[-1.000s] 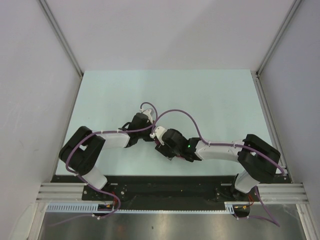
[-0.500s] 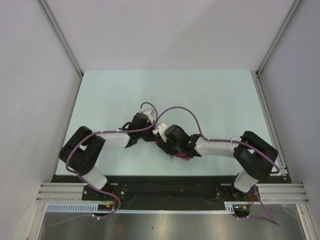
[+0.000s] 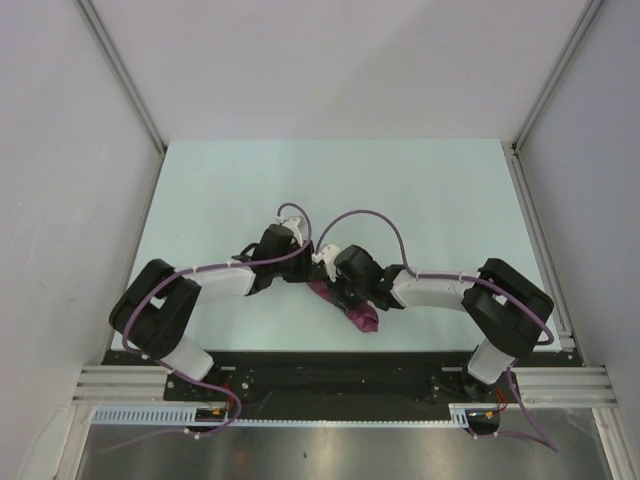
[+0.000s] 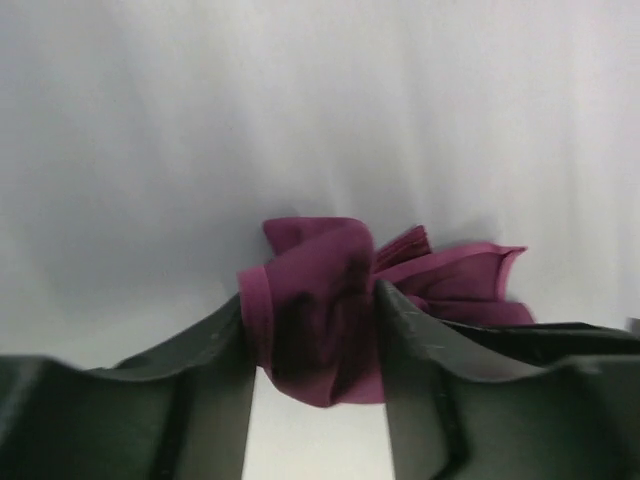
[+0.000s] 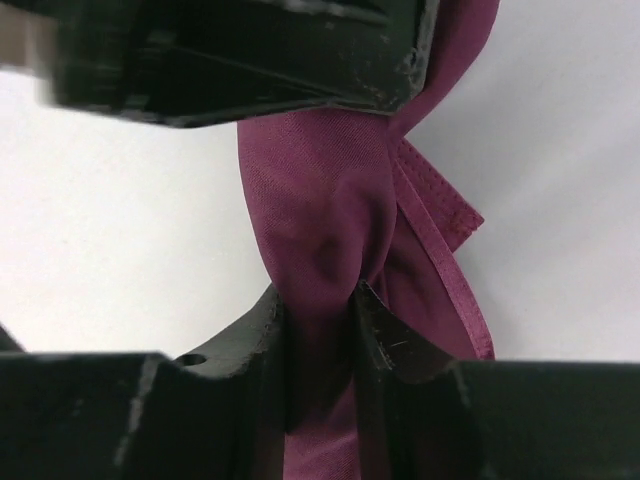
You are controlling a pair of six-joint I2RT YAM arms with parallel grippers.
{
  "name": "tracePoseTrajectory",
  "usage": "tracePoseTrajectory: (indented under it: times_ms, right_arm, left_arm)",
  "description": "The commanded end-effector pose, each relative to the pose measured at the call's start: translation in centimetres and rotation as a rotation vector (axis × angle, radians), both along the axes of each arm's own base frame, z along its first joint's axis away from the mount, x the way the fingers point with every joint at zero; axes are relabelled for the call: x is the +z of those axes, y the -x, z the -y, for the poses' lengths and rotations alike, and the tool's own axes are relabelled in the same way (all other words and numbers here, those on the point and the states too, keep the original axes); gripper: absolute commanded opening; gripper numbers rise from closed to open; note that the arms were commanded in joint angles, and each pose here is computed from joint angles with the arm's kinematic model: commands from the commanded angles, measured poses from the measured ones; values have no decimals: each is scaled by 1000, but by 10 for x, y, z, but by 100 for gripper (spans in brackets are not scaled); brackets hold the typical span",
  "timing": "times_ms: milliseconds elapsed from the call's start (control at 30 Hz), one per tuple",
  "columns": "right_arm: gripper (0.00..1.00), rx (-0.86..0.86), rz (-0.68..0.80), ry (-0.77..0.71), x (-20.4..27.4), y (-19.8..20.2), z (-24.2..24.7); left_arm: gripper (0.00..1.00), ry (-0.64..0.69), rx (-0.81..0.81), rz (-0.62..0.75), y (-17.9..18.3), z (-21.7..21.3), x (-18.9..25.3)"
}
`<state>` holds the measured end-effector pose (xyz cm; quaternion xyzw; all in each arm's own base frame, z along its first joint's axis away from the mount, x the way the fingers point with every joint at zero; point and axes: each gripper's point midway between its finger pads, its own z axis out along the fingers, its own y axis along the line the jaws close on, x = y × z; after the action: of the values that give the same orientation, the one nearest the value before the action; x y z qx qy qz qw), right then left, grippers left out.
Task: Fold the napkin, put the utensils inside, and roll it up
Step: Roll the napkin with the utensil
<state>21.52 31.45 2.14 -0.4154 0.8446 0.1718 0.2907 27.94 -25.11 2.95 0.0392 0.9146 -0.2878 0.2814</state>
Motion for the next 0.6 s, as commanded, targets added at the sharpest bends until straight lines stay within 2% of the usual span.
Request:
tracePoseTrajectory:
  times_ms: [0, 100, 200, 433, 567]
  right_arm:
    - [15, 19, -324, -86, -28, 54, 3]
    - [13, 27, -444, -160, -29, 61, 0]
    - [12, 48, -523, -257, -24, 59, -9]
    - [10, 46, -675, -391, -23, 49, -9]
    - [10, 38, -726, -427, -26, 41, -6]
  left_arm:
    - [62, 19, 46, 78, -12, -13, 32]
    - [69, 4, 71, 96, -12, -26, 36]
    - [72, -3, 85, 100, -8, -35, 34]
    - [74, 73, 51, 119, 10, -33, 32]
    - [74, 60, 56, 95, 13, -35, 20]
